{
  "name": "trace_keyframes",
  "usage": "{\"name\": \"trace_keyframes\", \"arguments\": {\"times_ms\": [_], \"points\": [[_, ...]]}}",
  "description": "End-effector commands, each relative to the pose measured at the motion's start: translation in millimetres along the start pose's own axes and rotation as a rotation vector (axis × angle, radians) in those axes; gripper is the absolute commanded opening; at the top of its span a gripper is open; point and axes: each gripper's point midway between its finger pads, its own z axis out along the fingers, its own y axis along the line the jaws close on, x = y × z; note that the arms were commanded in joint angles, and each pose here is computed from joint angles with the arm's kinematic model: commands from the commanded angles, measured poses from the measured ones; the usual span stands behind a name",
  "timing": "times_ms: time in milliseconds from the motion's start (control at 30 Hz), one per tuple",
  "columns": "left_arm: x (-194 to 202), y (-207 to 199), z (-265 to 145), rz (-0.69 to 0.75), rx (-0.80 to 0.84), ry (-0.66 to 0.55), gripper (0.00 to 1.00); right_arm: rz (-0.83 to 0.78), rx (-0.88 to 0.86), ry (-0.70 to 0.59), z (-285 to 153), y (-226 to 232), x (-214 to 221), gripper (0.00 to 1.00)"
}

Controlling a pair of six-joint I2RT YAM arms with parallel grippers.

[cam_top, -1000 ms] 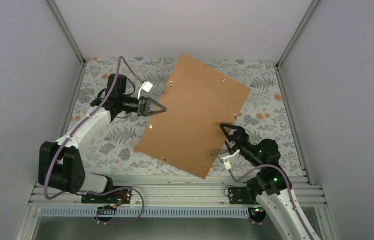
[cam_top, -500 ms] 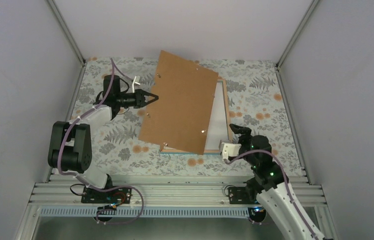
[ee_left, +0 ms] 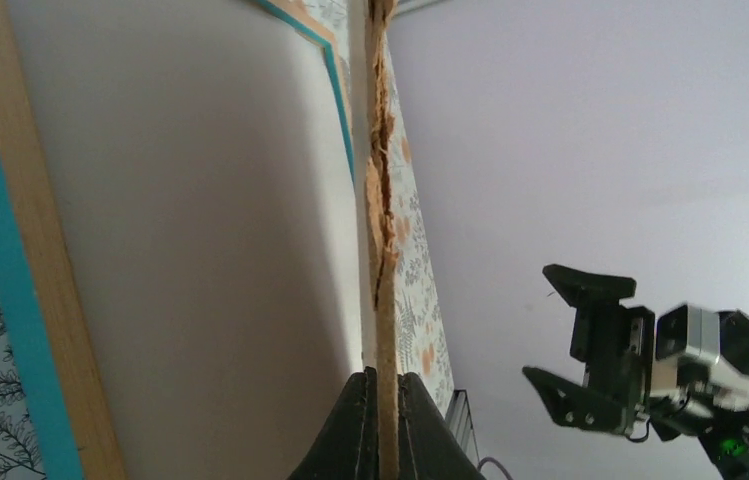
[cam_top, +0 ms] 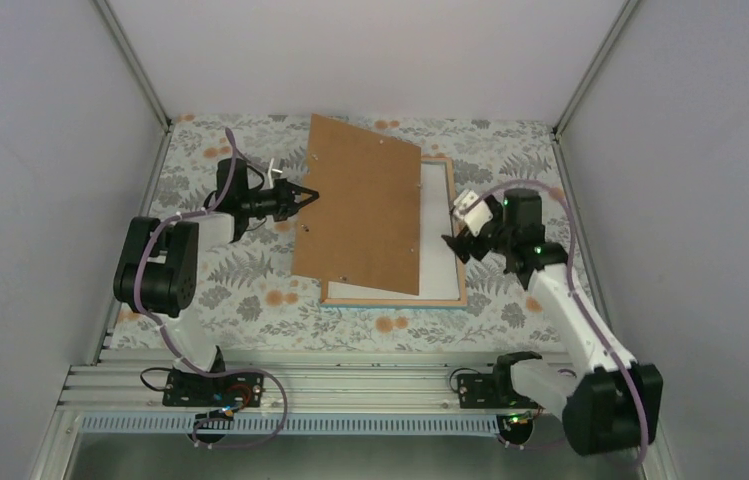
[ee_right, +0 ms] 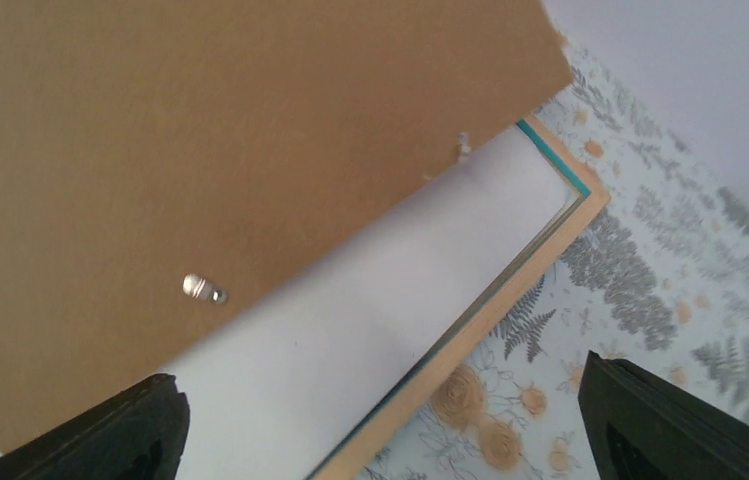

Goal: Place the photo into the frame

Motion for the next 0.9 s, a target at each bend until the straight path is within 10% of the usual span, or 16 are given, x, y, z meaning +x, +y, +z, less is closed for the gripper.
{"name": "trace_keyframes", "arguments": {"times_ms": [0,367,867], "points": [[-11.6,-14.9,1.7,0.048,0.057,-0.027,0.02,0.339,-0.137,-0.045,13.1,-19.0,-15.5,0.94],[-2.8,0.5,3.7,0.001,0.051,-0.014,0.02,0.934,-0.215,0.080,68.2,-62.2,35.6,0.77],[10.8,1.8,13.3,-0.057,0.090,0.010,0.02,1.172,-0.293,0.240,106.0,-17.4,112.2,0.49]]}}
